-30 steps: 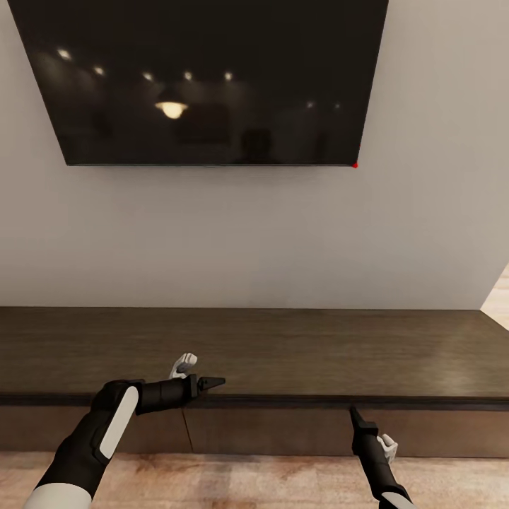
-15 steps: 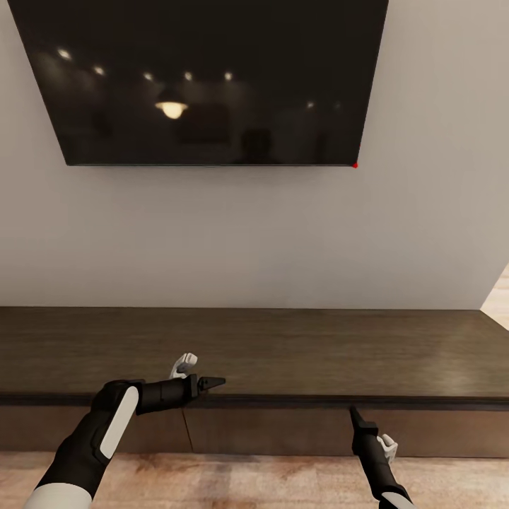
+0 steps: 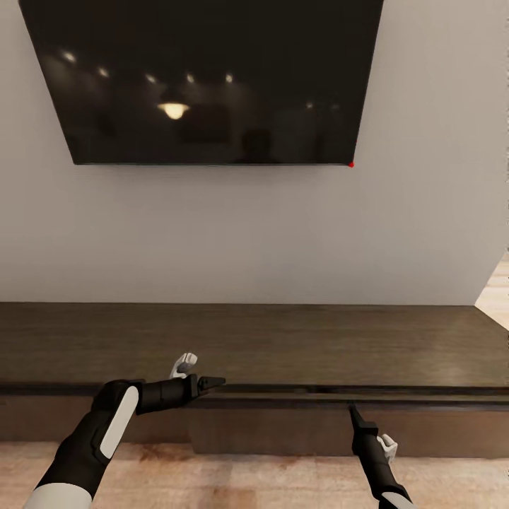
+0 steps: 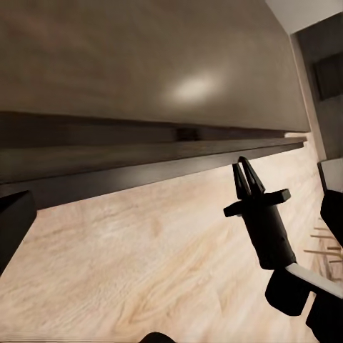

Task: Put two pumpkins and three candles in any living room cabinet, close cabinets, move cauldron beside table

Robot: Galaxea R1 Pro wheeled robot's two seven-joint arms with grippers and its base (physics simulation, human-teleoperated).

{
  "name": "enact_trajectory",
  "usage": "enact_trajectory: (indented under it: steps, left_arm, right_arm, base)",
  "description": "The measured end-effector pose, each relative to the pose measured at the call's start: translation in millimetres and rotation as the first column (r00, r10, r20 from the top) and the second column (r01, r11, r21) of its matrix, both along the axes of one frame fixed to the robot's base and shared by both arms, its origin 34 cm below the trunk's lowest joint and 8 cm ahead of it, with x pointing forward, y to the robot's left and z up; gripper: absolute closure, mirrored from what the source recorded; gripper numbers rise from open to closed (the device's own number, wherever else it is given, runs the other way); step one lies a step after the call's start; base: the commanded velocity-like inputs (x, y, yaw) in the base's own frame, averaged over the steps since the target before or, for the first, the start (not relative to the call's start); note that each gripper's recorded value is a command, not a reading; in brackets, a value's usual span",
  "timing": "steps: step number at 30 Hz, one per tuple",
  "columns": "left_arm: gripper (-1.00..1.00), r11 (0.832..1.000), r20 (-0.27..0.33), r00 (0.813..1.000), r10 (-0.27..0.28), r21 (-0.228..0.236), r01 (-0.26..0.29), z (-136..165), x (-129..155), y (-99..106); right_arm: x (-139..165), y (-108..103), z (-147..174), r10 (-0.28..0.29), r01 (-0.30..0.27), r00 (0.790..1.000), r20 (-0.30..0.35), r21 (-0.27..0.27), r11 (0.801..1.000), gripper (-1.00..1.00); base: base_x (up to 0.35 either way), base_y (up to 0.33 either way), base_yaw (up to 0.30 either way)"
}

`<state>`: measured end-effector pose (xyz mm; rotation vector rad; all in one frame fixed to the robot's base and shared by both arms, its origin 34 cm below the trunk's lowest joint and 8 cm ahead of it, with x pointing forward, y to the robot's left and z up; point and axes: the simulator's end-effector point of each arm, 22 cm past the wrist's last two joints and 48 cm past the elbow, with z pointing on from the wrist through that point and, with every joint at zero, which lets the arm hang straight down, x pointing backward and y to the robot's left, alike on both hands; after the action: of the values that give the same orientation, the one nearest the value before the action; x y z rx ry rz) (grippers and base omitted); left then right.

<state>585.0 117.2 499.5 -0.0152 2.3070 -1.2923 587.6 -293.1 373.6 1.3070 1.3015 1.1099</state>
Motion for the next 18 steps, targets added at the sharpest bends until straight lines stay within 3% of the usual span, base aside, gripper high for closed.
enact_trajectory:
  steps: [18]
  left_arm:
    - [-1.0, 1.0, 0.0, 1.0, 0.0, -0.001, 0.0, 0.2, 0.0, -0.1]
  right_arm:
    - [0.0, 0.5, 0.0, 0.002, -0.002, 1.0, 0.0, -0.001, 1.0, 1.0]
  base:
    - [-0.172, 0.0, 0.0]
